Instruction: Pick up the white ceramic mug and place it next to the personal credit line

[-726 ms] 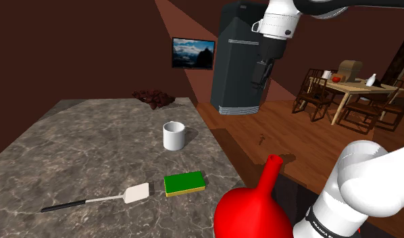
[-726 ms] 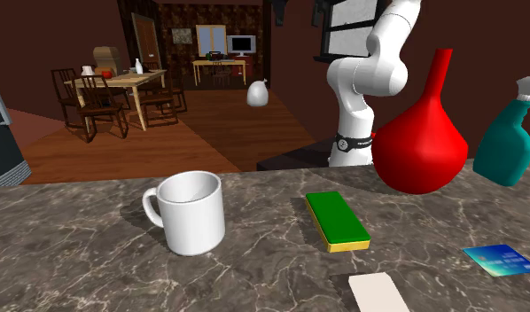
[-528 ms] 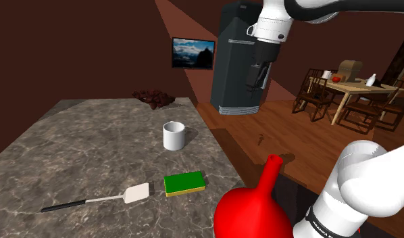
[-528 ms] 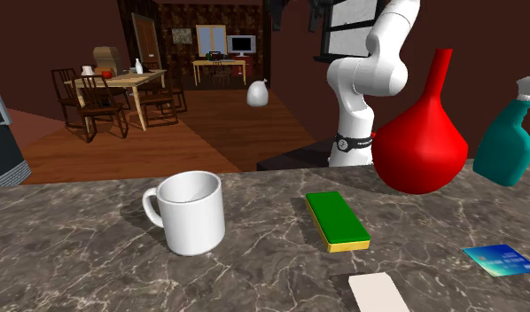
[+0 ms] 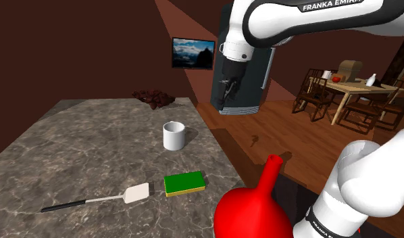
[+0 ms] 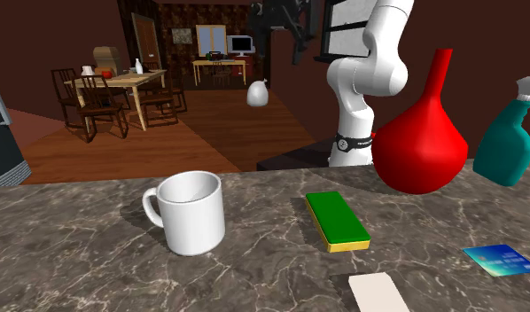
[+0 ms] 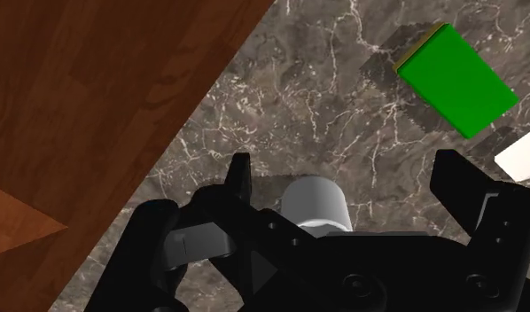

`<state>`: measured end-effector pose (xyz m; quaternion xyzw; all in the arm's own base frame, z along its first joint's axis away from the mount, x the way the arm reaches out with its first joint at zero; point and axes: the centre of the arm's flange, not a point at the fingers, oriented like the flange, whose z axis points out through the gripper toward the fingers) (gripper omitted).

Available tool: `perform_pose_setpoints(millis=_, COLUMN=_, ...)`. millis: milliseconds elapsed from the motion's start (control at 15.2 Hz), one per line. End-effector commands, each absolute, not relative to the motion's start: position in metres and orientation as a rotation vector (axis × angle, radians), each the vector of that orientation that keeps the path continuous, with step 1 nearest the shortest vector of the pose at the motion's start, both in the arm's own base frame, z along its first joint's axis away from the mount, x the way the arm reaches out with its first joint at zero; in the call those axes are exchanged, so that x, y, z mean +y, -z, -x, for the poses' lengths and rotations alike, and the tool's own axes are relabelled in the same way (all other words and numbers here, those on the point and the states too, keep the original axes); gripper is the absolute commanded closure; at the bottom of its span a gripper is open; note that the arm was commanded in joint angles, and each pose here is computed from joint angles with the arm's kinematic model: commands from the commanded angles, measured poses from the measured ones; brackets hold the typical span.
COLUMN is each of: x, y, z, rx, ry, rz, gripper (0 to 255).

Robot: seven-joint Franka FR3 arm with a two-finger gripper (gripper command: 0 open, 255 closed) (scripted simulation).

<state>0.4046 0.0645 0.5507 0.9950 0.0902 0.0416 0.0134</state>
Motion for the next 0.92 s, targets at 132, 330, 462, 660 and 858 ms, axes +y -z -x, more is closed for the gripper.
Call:
perform_pose_setpoints(millis=132, x=0.082, y=-0.519, z=-0.443, rx=0.268, ry=-0.139, rz=-3.105, gripper=0)
perform_pose_setpoints(millis=330, x=0.095, y=-0.496, z=-0.472, rx=0.258, ry=-0.143, rz=-3.109, gripper=0)
perform_pose_setpoints(millis=462, x=0.104, y=-0.481, z=-0.491, rx=0.252, ry=-0.147, rz=-3.111, gripper=0)
perform_pose_setpoints(millis=660, x=0.117, y=-0.458, z=-0.52, rx=0.242, ry=-0.151, rz=-3.115, gripper=0)
perform_pose_setpoints(millis=858, x=0.13, y=-0.436, z=-0.55, rx=0.232, ry=-0.156, rz=-3.119, gripper=0)
